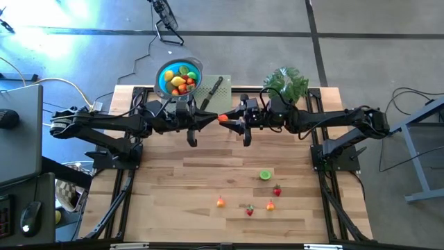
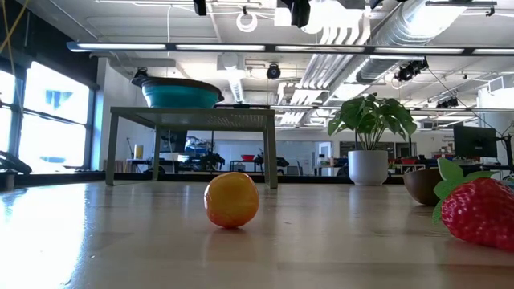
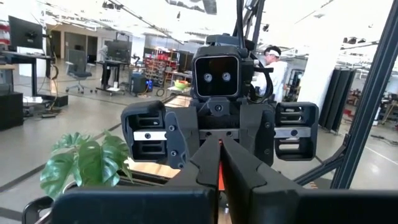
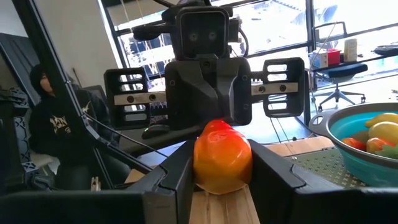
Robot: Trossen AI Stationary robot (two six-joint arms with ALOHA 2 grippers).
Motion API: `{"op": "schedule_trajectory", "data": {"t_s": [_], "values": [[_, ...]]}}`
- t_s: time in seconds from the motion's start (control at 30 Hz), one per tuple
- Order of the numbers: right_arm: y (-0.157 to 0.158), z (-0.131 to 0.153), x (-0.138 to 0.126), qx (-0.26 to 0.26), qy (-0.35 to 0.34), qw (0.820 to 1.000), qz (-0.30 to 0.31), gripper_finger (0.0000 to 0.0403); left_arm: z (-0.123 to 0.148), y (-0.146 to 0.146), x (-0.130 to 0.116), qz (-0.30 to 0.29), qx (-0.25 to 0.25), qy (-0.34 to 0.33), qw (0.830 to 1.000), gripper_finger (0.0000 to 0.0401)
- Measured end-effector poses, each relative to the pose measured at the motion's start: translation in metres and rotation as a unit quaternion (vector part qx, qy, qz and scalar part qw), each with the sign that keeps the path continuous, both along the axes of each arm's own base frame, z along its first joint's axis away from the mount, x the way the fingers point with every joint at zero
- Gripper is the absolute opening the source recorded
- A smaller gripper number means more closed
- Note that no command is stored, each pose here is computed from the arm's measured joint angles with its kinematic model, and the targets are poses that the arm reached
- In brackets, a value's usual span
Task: Pick & Place Fruit
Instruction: Put the orange pear into the strainer bowl on the shelf
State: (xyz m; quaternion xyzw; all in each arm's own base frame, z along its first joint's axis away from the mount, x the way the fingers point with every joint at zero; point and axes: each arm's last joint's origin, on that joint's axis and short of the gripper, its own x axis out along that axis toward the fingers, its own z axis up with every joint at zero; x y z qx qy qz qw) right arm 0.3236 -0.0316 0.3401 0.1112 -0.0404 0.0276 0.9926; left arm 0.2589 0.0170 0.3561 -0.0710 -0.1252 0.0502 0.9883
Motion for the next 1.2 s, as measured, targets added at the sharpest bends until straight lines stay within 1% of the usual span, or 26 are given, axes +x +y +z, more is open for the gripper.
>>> {"op": "schedule_trajectory", "data": {"t_s": [0.27, 0.43, 0.57, 0.8, 0.97, 1.07, 1.2], "values": [[0.000, 0.000, 0.000, 0.000, -0.002, 1.000, -0.001, 0.0153, 0.000, 0.000, 0.000, -0.002, -0.009, 0.001, 1.000, 0.0001], [0.000, 0.000, 0.000, -0.013, -0.002, 1.000, 0.002, 0.0177, 0.000, 0.000, 0.000, -0.002, -0.009, 0.001, 1.000, 0.0001], [0.000, 0.000, 0.000, -0.013, -0.001, 1.000, 0.001, 0.0215, 0.000, 0.000, 0.000, -0.002, -0.009, 0.000, 1.000, 0.0001], [-0.001, -0.004, 0.000, -0.001, 0.020, 1.000, -0.001, 0.0302, 0.001, 0.000, -0.002, 0.000, -0.001, -0.001, 1.000, 0.0000], [-0.006, -0.007, 0.000, 0.013, 0.038, 0.999, -0.013, 0.0336, 0.006, 0.000, -0.008, 0.008, 0.008, -0.006, 1.000, 0.0000], [-0.012, -0.012, -0.001, 0.017, 0.061, 0.997, -0.033, 0.0343, 0.011, 0.001, -0.015, 0.031, 0.013, -0.013, 0.999, 0.0000], [-0.020, -0.016, -0.002, 0.029, 0.083, 0.995, -0.043, 0.0341, 0.012, 0.004, -0.029, 0.095, -0.001, 0.021, 0.995, 0.0000]]}}
